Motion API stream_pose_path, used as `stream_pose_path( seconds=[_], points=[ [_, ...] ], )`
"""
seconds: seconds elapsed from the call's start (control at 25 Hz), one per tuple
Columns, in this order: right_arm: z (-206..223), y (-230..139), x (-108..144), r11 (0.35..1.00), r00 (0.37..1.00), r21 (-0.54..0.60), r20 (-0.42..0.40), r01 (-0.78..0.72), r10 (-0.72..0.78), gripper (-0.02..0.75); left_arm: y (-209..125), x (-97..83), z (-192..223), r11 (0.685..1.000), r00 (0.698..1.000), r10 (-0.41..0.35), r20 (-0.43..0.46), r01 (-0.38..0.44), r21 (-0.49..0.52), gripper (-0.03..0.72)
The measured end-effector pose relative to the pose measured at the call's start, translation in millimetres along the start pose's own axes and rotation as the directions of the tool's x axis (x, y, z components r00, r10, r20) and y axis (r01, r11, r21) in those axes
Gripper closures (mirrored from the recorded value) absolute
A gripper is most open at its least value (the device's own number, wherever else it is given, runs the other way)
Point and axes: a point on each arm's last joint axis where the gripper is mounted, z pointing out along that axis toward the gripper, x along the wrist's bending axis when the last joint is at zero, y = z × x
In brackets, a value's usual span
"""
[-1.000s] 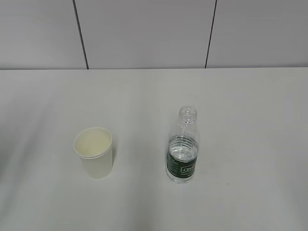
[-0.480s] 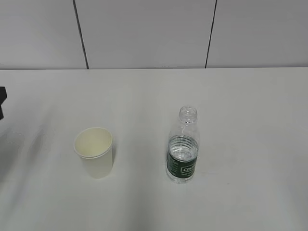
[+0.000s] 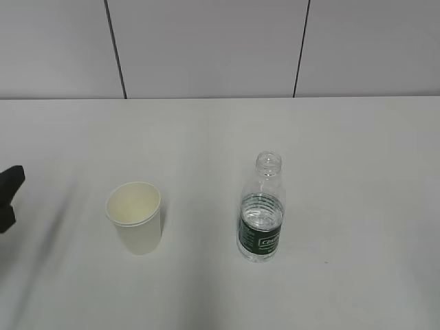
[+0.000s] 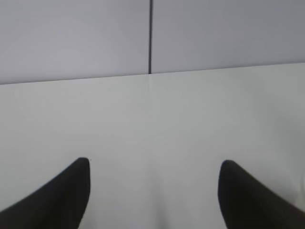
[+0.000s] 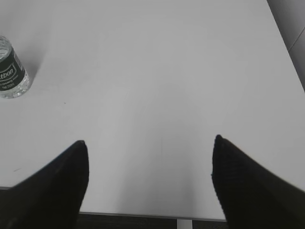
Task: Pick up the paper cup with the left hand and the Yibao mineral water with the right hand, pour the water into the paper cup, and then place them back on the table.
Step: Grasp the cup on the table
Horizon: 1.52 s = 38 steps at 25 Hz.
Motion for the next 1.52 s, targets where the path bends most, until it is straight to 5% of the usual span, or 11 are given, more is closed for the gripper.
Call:
stream_pose_path(
  seconds=[0.28, 0.64, 0.88, 1.36, 1.52],
  points=[
    [0.0, 0.0, 0.0, 1.0, 1.0, 0.0, 0.0, 0.0, 0.0, 0.146, -26.0, -16.4, 1.5, 0.996, 0.983, 0.038, 0.177, -0.05, 0.069, 0.176],
    [0.0, 0.0, 0.0, 1.0, 1.0, 0.0, 0.0, 0.0, 0.0, 0.146, -65.7, -20.5, 10.6, 0.962, 0.972, -0.004, 0.234, -0.06, 0.265, 0.18],
    [0.0, 0.0, 0.0, 1.0, 1.0, 0.0, 0.0, 0.0, 0.0, 0.146, -68.1, -31.9, 9.6, 0.956, 0.916, 0.085, 0.391, -0.186, 0.228, 0.181],
    [0.0, 0.0, 0.0, 1.0, 1.0, 0.0, 0.0, 0.0, 0.0, 0.146, -57.9, -39.9, 25.0, 0.962, 0.847, 0.153, 0.509, -0.246, 0.12, 0.147],
    [0.0, 0.0, 0.0, 1.0, 1.0, 0.0, 0.0, 0.0, 0.0, 0.146, -57.4, -40.8, 25.5, 0.968, 0.85, 0.112, 0.515, -0.21, 0.137, 0.104]
  ],
)
